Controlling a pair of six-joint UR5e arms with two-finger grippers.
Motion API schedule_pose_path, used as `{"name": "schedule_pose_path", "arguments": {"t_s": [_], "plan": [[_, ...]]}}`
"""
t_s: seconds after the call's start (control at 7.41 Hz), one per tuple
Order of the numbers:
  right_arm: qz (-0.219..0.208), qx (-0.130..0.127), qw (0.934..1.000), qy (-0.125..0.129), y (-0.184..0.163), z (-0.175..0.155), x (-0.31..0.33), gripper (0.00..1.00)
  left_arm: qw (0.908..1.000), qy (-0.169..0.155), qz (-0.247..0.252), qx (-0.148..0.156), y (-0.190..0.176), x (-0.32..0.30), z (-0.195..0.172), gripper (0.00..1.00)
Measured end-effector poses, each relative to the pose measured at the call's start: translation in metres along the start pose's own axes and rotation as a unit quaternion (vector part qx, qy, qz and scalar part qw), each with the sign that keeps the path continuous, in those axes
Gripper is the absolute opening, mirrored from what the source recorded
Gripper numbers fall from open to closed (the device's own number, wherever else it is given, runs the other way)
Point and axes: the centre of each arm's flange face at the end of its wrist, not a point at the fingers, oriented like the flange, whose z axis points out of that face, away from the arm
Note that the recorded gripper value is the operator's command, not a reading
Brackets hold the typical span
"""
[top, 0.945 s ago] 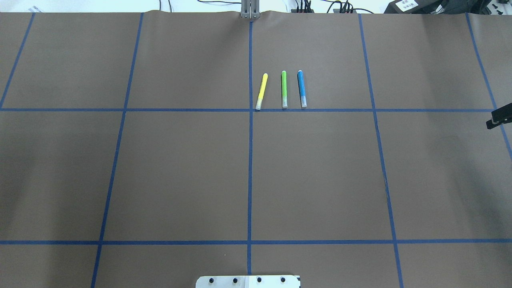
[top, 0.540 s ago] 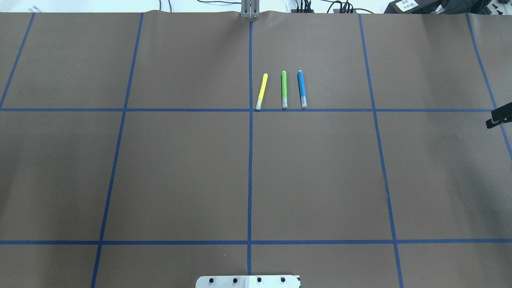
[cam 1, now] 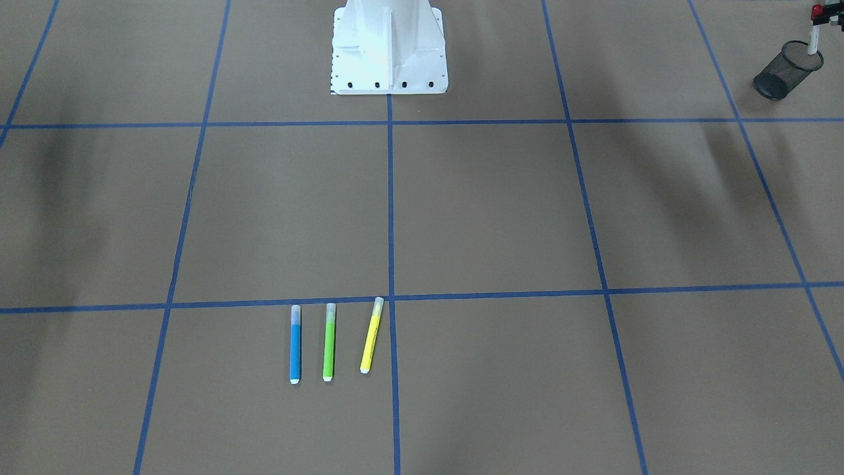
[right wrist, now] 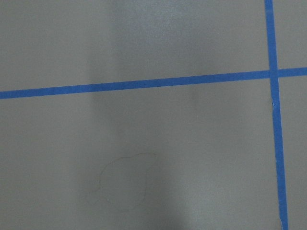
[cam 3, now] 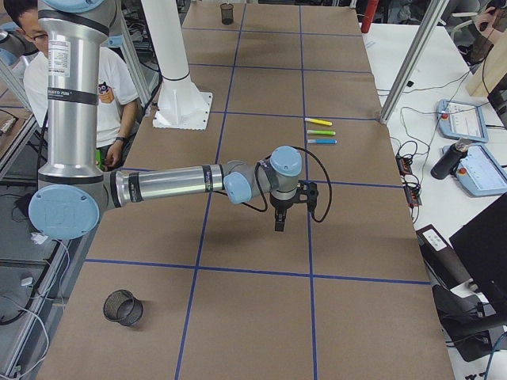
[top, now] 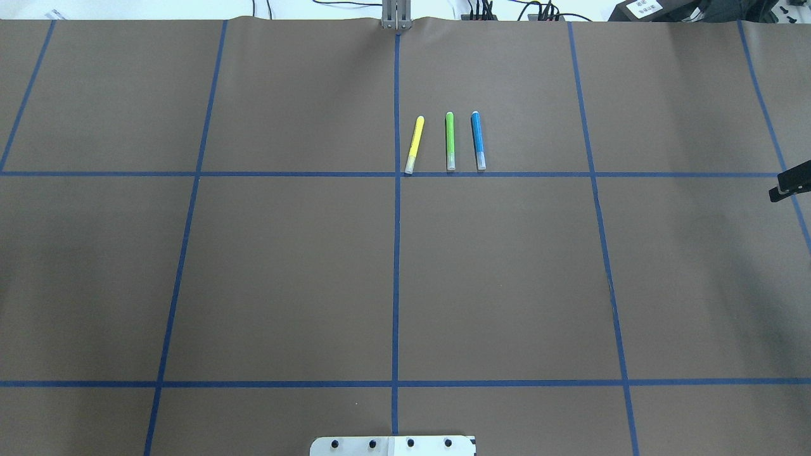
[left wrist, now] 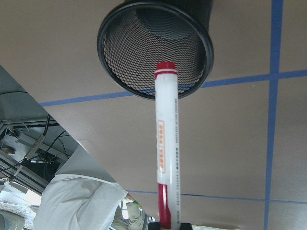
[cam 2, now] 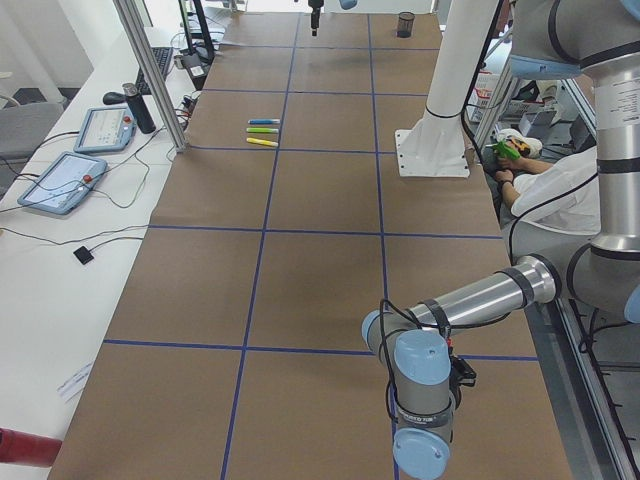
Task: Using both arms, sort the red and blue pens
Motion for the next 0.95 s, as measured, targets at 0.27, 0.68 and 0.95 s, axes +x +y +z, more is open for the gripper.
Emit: {"name": "schedule_pose_path", "arguments": {"t_s": [0.27,0.68,0.95], "plan": [[-0.002,0.004,1.0,0.005,-0.004,0.0,-0.002,0.99,0.9999,0.004,0.001,-0.011,-0.014,-0.009,0.005,0.0],[-0.003,0.003,1.0,0.006,-0.005,0.001,-0.003,0.99,0.9999,0.006,0.001,-0.016,-0.025,-0.016,0.008,0.01],[-0.003,0.003,1.0,0.006,-0.005,0.002,-0.004,0.99,0.9998,0.008,0.002,-0.018,-0.031,-0.02,0.01,0.14]]}}
